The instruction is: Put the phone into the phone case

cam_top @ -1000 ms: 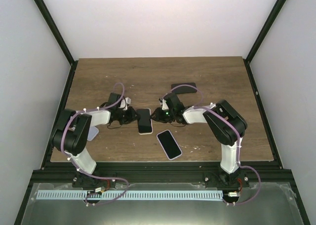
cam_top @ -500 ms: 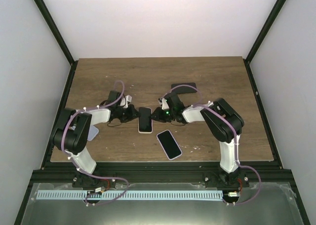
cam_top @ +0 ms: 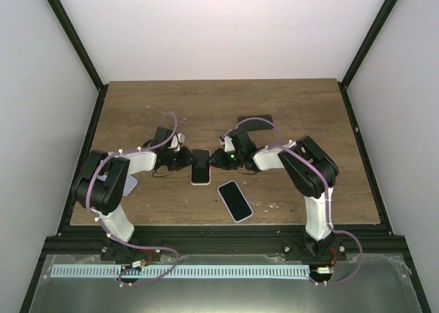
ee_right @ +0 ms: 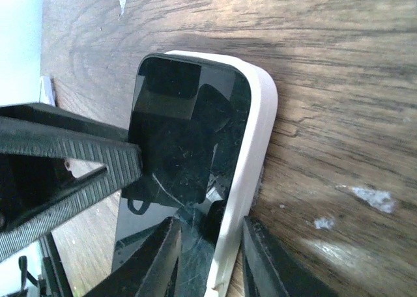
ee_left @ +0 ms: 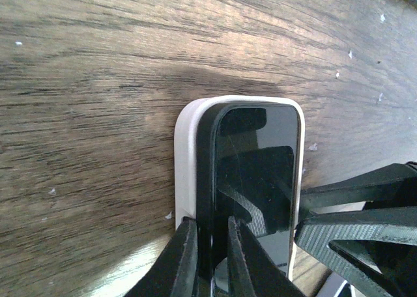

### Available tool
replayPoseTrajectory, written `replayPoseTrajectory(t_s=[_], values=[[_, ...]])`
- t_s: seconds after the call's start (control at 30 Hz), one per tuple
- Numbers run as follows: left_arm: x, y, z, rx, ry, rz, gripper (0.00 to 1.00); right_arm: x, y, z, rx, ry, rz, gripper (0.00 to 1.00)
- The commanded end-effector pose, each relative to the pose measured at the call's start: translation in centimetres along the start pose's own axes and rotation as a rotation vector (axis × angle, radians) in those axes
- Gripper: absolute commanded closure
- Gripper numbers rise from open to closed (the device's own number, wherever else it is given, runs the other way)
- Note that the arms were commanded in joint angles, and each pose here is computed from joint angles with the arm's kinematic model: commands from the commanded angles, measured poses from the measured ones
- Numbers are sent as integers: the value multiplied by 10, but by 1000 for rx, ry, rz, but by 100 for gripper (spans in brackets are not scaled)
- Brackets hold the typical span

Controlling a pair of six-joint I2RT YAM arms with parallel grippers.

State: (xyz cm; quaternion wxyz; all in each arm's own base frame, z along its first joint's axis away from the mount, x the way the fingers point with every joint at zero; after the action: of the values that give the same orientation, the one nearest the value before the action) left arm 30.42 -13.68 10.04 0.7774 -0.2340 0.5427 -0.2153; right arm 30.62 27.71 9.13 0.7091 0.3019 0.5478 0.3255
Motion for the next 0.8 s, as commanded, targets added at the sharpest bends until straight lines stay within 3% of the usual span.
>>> replayPoseTrajectory(t_s=[0.0, 0.33, 0.5, 0.77], values=[[-2, 7, -28, -21, 74, 63, 71, -6, 19, 0, -14, -21, 35, 72], [-8, 7, -38, -27, 85, -3, 69, -9, 4, -24, 101, 3, -45, 62], [-8, 13, -37, -45, 90, -14, 78, 2, 8, -31, 110, 27, -34, 60], [-12, 27, -45, -81, 97, -36, 85, 5, 36, -18, 100, 11, 172, 59]])
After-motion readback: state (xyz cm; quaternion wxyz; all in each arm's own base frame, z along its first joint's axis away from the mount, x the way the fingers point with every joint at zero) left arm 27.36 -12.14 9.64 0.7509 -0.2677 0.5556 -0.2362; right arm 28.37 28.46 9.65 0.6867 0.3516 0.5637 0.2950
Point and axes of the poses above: each gripper's point midway between its finger pads, its own x axis out along the fingers, its own y axis along the line the jaws close on, z = x × y, the point moved 10 cm from there along -x, back along the fingers, and after that the axes turned 7 degrees about x, right-handed, at the moved point
